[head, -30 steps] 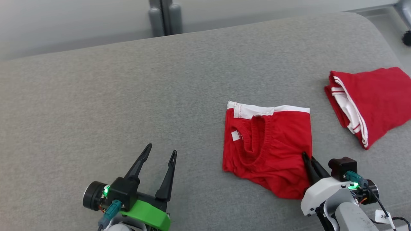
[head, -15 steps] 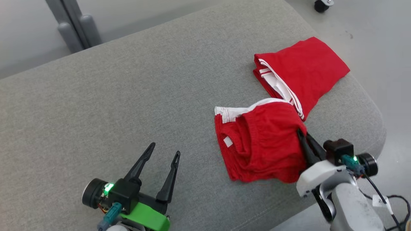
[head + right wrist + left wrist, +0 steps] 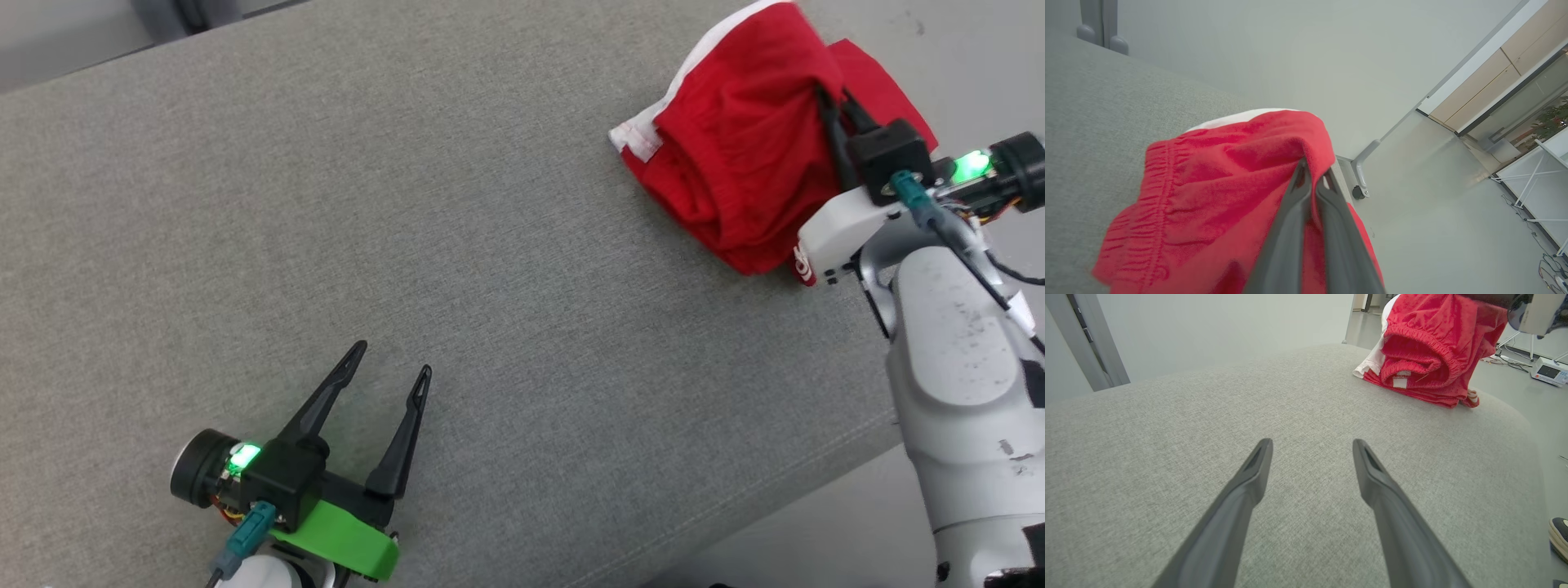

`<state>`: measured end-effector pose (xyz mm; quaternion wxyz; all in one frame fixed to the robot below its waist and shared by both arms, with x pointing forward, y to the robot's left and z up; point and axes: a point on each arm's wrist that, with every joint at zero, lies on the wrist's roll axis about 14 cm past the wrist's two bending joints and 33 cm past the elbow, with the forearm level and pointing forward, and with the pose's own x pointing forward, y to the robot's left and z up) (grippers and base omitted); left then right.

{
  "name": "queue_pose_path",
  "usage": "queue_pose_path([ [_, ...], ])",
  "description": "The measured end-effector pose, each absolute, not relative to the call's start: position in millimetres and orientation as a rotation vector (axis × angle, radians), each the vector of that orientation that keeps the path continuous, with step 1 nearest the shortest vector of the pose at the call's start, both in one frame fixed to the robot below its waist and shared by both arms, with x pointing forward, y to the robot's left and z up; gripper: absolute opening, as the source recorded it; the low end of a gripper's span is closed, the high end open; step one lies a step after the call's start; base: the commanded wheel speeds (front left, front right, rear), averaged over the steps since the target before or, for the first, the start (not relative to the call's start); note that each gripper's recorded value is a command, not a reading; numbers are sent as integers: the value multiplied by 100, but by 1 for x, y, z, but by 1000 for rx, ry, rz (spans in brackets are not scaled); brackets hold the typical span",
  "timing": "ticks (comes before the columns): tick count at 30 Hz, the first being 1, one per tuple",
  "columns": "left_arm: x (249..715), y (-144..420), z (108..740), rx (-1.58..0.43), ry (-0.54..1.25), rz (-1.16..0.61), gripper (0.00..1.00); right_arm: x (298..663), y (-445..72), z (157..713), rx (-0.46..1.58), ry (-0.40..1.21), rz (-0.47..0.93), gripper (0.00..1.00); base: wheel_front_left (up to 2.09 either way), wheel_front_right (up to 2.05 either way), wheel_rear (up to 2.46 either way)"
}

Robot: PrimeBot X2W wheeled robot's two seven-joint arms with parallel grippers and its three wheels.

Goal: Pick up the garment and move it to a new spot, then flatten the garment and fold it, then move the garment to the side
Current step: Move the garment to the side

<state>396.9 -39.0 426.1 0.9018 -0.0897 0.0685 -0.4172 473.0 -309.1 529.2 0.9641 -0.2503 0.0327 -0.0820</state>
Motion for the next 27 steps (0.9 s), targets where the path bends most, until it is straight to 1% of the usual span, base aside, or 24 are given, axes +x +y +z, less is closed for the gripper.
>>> queue_pose_path([
  [2,400,-33,421,-184,150,-852,100,476,-330,522,-565,136,-202,0,0,0,0],
  [5,404,-26,416,-180,160,-837,100,475,-359,517,-593,197,-278,0,0,0,0],
  [6,406,-23,414,-178,165,-830,100,473,-370,518,-605,211,-308,4,0,0,0],
  [7,408,-20,412,-180,167,-819,100,471,-381,519,-616,223,-342,44,0,0,0],
  [8,410,-16,411,-180,169,-807,100,469,-391,519,-618,232,-375,100,0,0,0],
  [11,415,-8,406,-182,178,-778,100,466,-400,517,-614,225,-425,100,0,0,0],
  [16,421,5,402,-176,186,-739,100,469,-390,521,-575,125,-438,100,0,0,0],
  [21,426,12,405,-166,176,-703,100,479,-363,536,-516,11,-386,100,0,0,0],
  [23,429,16,408,-161,168,-686,100,485,-350,541,-447,-38,-352,100,0,0,0],
  [27,433,25,413,-146,153,-644,100,497,-311,547,-342,-107,-245,100,0,0,0],
])
